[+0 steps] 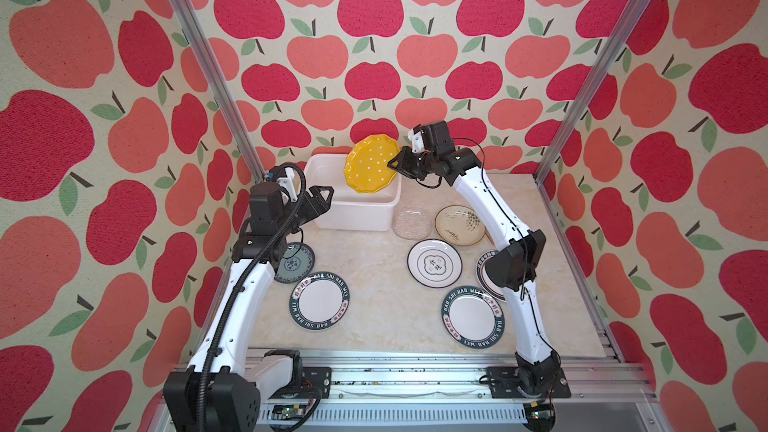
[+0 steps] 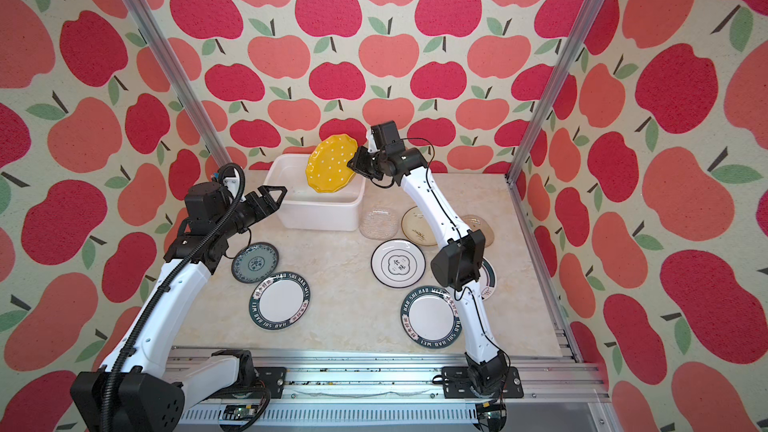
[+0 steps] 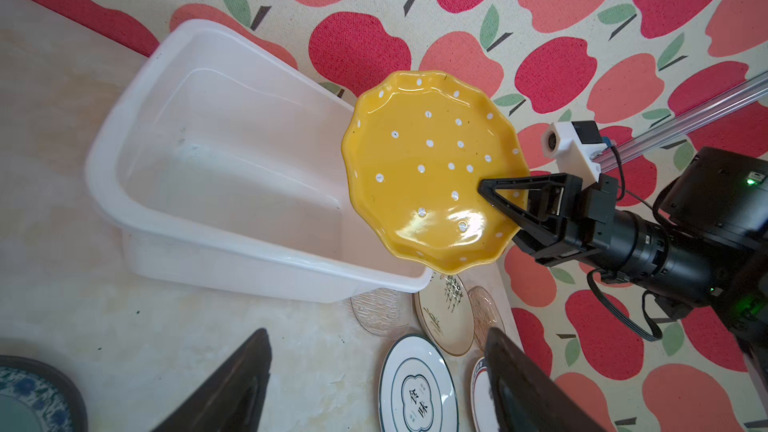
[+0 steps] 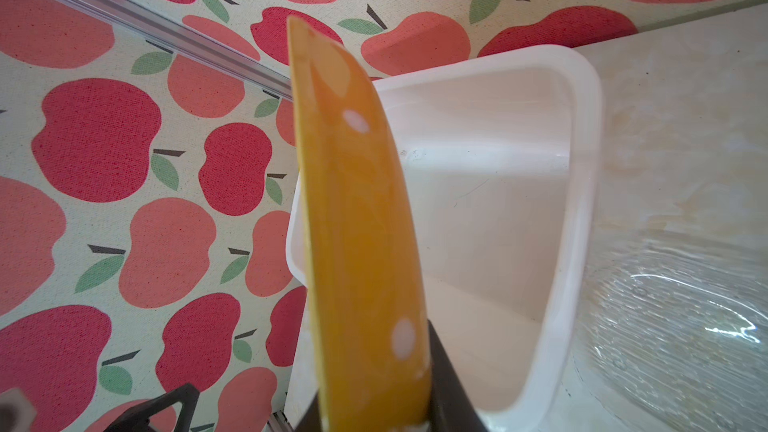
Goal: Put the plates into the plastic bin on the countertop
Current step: 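Open and withdraw the left gripper while the right gripper lowers the plate, then lower the yellow plate into the bin with the right gripper, then open the right gripper and lift it out of the bin, then move the right gripper to the cloud-centre plate rim while left arm swings inward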
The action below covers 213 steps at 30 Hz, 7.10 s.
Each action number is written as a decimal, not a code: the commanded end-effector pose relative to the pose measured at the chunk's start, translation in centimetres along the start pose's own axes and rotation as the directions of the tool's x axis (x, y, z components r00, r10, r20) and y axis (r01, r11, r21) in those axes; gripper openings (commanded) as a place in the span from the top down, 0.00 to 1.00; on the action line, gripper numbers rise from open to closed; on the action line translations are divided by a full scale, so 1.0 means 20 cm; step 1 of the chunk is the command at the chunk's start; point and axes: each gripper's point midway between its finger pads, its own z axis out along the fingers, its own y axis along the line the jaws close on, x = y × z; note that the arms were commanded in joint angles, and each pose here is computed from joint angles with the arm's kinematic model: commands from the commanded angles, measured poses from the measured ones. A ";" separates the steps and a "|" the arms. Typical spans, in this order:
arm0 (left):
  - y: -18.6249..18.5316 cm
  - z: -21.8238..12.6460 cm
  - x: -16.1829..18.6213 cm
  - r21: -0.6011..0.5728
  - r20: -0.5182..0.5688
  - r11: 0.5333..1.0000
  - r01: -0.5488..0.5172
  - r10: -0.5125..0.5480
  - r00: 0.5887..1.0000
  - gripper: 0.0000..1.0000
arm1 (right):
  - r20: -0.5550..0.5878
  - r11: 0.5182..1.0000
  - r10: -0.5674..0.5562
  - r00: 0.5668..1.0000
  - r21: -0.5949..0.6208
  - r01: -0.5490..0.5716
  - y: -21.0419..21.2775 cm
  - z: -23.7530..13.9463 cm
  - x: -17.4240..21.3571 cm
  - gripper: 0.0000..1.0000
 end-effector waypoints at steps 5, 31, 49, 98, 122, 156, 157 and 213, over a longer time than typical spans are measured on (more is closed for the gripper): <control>0.07 -0.10 0.04 -0.066 0.033 0.997 -0.026 0.029 0.999 0.19 | 0.087 0.990 -0.128 0.988 -0.047 0.133 0.11 0.12 -0.03 1.00; 0.32 0.03 0.17 -0.246 -0.008 0.910 0.333 -0.346 0.938 0.24 | -0.110 0.971 -0.225 0.968 -0.105 0.214 0.16 0.33 0.39 1.00; 0.40 -0.04 0.23 -0.266 -0.024 0.903 0.337 -0.355 0.934 0.23 | -0.200 0.997 0.007 0.980 0.081 0.009 -0.06 0.45 0.55 1.00; 0.49 -0.13 0.28 -0.295 -0.031 0.882 0.367 -0.393 0.919 0.21 | -0.243 0.917 0.389 0.889 0.197 -0.348 -0.21 0.73 0.83 0.63; 0.60 -0.19 0.32 -0.328 0.043 0.831 0.449 -0.462 0.886 0.14 | -0.227 0.850 0.455 0.861 0.398 -0.344 -0.34 0.59 0.91 0.10; 0.37 -0.59 0.16 -0.481 0.016 0.767 0.425 -0.477 0.879 0.01 | 0.024 0.874 -0.478 0.878 -0.083 0.478 0.12 -0.48 0.47 0.16; 0.39 -0.57 0.17 -0.473 0.018 0.770 0.428 -0.477 0.878 0.01 | 0.013 0.873 -0.483 0.876 -0.077 0.482 0.11 -0.51 0.49 0.16; -0.60 -0.38 1.13 0.302 -0.268 0.789 -0.534 0.608 0.747 0.01 | -0.432 0.895 0.295 0.852 0.438 -0.087 -1.35 -0.64 1.07 0.23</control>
